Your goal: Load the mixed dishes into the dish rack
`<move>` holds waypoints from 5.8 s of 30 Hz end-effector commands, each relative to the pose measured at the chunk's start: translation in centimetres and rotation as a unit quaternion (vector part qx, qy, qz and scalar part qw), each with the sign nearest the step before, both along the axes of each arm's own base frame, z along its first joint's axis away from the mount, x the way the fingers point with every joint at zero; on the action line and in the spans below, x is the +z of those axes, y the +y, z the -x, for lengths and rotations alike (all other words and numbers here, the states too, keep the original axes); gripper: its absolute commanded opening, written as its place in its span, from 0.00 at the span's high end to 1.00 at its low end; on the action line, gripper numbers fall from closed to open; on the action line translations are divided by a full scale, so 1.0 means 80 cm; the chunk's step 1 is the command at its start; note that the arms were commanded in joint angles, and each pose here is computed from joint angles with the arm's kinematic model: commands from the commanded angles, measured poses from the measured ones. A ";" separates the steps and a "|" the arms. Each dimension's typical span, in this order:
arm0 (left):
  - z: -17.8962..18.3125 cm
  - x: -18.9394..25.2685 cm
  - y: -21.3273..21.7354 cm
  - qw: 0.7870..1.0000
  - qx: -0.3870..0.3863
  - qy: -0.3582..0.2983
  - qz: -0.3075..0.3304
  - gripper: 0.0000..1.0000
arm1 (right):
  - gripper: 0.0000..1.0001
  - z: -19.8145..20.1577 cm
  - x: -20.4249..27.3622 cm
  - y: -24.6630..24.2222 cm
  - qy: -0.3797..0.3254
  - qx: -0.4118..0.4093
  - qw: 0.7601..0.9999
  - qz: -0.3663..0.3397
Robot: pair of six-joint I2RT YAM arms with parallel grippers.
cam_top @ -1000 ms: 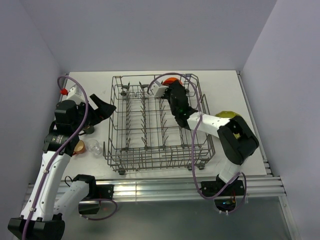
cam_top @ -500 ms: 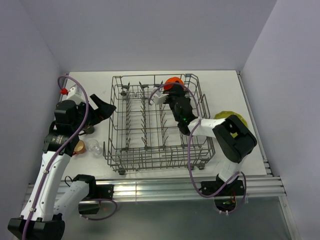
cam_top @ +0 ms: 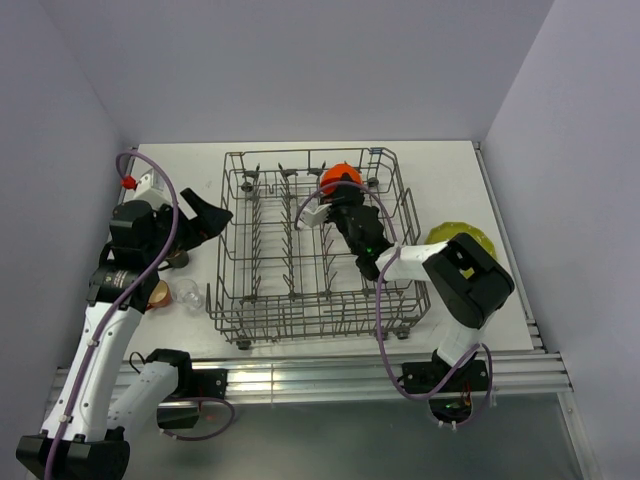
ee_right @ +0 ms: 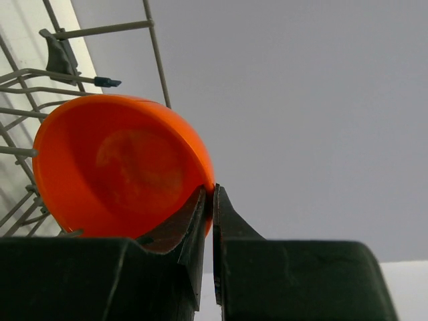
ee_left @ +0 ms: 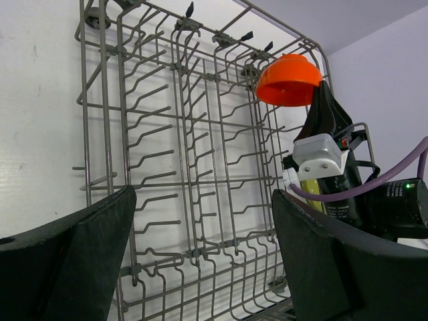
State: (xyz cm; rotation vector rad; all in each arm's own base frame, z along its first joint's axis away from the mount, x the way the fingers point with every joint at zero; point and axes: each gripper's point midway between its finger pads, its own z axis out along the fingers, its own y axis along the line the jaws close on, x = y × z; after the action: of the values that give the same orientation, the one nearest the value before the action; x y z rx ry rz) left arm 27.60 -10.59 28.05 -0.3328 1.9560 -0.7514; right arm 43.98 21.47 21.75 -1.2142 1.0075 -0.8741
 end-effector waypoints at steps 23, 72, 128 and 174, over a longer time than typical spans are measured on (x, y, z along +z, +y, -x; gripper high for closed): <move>0.006 0.012 -0.003 0.999 -0.008 -0.034 0.011 0.11 | 0.97 0.017 -0.032 -0.005 0.042 -0.007 0.998 0.045; 0.021 0.034 -0.004 0.999 -0.009 -0.025 0.026 0.12 | 0.00 0.059 0.169 -0.037 0.071 -0.186 0.903 -0.381; 0.075 0.072 -0.012 0.994 -0.012 -0.023 0.104 0.13 | 0.00 0.247 0.094 -0.310 0.086 -0.377 0.511 -0.768; 0.050 0.048 -0.032 0.994 -0.057 0.019 0.096 0.14 | 0.15 0.244 -0.215 -0.411 0.055 -0.522 0.224 -0.821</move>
State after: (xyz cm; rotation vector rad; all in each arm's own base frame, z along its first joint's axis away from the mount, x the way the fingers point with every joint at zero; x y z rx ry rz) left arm 23.44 -13.00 29.92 -0.4204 2.0067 -1.0089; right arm 23.19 -10.53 4.30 1.5555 1.9289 -0.0659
